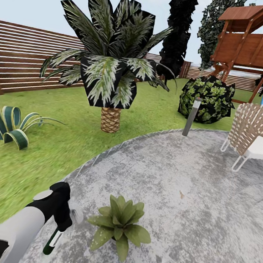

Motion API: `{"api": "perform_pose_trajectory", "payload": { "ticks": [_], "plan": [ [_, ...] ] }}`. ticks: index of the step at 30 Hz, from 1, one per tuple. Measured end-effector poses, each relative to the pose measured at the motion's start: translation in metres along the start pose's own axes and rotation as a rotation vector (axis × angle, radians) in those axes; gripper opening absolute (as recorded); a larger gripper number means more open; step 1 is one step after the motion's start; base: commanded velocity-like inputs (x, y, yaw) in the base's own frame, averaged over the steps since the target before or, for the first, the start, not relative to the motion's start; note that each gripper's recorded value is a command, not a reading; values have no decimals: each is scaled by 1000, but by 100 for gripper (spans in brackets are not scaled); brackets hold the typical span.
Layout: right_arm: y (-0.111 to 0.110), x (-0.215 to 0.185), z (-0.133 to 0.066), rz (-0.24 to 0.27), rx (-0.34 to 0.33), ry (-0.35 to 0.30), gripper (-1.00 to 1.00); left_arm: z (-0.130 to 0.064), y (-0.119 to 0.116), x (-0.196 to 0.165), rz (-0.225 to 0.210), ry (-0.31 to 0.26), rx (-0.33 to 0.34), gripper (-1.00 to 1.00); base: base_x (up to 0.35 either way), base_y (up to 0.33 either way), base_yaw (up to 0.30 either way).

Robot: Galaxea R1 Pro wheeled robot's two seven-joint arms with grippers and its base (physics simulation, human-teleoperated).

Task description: Pick up the pesticide atomizer in the garden and spray insectifuge to fully cover both potted plants in the garden.

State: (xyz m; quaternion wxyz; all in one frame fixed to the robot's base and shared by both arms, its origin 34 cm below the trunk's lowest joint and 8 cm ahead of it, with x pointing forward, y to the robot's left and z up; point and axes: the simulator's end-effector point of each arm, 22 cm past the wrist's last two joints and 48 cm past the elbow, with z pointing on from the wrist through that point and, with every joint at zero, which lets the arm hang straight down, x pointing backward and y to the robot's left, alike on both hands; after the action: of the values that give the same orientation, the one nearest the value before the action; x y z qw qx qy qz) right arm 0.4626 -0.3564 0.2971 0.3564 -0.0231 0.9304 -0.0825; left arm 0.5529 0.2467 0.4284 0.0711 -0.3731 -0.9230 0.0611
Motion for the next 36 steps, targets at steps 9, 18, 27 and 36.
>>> {"api": "perform_pose_trajectory", "payload": {
  "ticks": [9, 18, 27, 36],
  "plan": [
    [1, 0, 0, 0, -1, 1, 100, 46, -23, 31, -10, 43, 15, -100, 48, 10, 0],
    [1, 0, 0, 1, -1, 0, 100, 26, -35, -19, -18, -104, 29, -100, 0, 0, 0],
    [1, 3, -1, -1, -1, 7, 100, 26, 9, 25, -69, -57, -22, -100, 0, 0, 0],
    [1, 7, -1, -1, 0, 15, 100, 14, -13, -12, -22, -125, 25, -100, 0, 0, -18]
  ]
}}
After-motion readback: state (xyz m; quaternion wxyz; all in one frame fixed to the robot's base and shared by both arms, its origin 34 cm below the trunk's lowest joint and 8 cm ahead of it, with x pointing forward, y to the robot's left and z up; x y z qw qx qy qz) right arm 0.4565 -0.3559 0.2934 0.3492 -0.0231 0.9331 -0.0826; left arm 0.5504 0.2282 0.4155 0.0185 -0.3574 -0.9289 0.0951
